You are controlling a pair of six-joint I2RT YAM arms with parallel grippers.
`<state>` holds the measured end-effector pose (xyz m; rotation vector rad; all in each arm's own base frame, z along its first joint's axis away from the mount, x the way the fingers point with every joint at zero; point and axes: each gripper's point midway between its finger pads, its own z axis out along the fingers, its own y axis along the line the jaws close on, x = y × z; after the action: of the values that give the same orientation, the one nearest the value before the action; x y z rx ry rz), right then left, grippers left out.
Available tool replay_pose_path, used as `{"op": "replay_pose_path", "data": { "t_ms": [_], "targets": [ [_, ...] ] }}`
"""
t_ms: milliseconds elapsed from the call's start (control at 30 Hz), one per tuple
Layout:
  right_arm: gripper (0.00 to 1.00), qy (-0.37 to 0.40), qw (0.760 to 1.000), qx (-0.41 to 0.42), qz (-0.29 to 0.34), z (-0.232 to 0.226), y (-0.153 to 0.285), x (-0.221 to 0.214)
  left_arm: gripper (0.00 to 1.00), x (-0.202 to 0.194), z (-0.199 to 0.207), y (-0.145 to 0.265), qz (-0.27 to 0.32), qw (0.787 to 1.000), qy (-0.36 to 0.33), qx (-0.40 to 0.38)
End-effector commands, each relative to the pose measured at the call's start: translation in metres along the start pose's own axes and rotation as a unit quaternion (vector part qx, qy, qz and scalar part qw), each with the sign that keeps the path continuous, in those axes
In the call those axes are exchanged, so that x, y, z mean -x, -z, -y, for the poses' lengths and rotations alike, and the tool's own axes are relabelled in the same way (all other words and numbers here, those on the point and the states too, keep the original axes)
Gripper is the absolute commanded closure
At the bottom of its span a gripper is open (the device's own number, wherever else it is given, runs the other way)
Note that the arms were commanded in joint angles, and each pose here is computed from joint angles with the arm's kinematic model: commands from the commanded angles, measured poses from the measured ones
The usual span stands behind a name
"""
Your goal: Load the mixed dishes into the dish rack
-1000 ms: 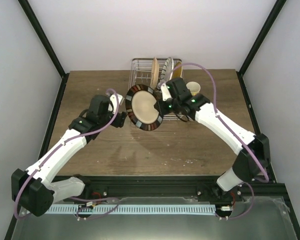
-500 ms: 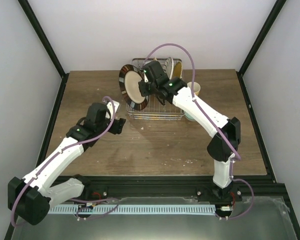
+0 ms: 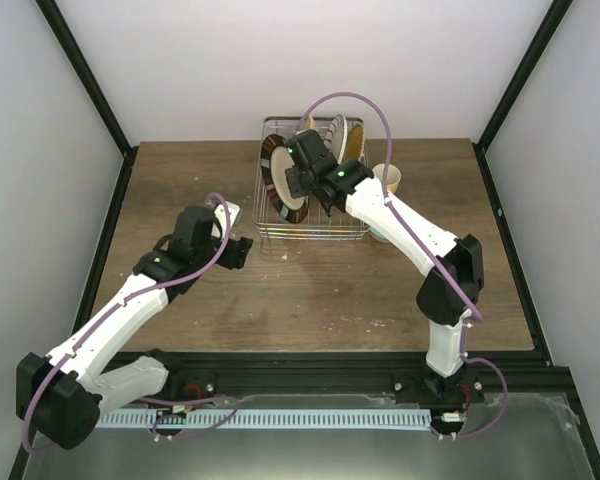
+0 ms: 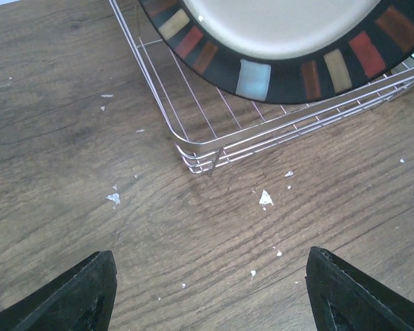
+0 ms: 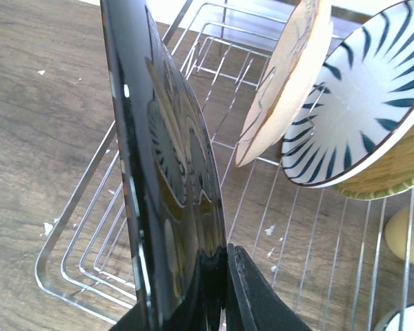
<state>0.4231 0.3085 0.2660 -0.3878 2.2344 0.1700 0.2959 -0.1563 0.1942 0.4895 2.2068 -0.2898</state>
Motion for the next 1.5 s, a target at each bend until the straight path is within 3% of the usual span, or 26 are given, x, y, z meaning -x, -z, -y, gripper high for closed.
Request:
{"op": "replay_pose_path", "data": {
  "t_ms": [0, 267, 933, 1467],
  "targets": [
    [0.99, -0.048, 0.989, -0.030, 0.135, 0.011, 0.052, 0.082, 0.23, 0.005, 0.003, 0.000, 0.008, 1.000, 0.004, -0.010],
    [0.99, -0.050, 0.976, -0.093, 0.192, 0.008, 0.064, 0.109, 0.23, -0.004, 0.007, -0.003, -0.003, 1.000, 0.013, -0.022],
    [0.99, -0.076, 0.929, -0.209, 0.295, 0.002, 0.025, 0.137, 0.23, -0.024, 0.015, -0.003, -0.019, 0.999, 0.018, -0.047],
    [0.99, -0.060, 0.916, -0.238, 0.317, -0.010, -0.016, 0.135, 0.24, -0.035, 0.024, 0.001, -0.021, 0.998, 0.018, -0.063]
  ]
}}
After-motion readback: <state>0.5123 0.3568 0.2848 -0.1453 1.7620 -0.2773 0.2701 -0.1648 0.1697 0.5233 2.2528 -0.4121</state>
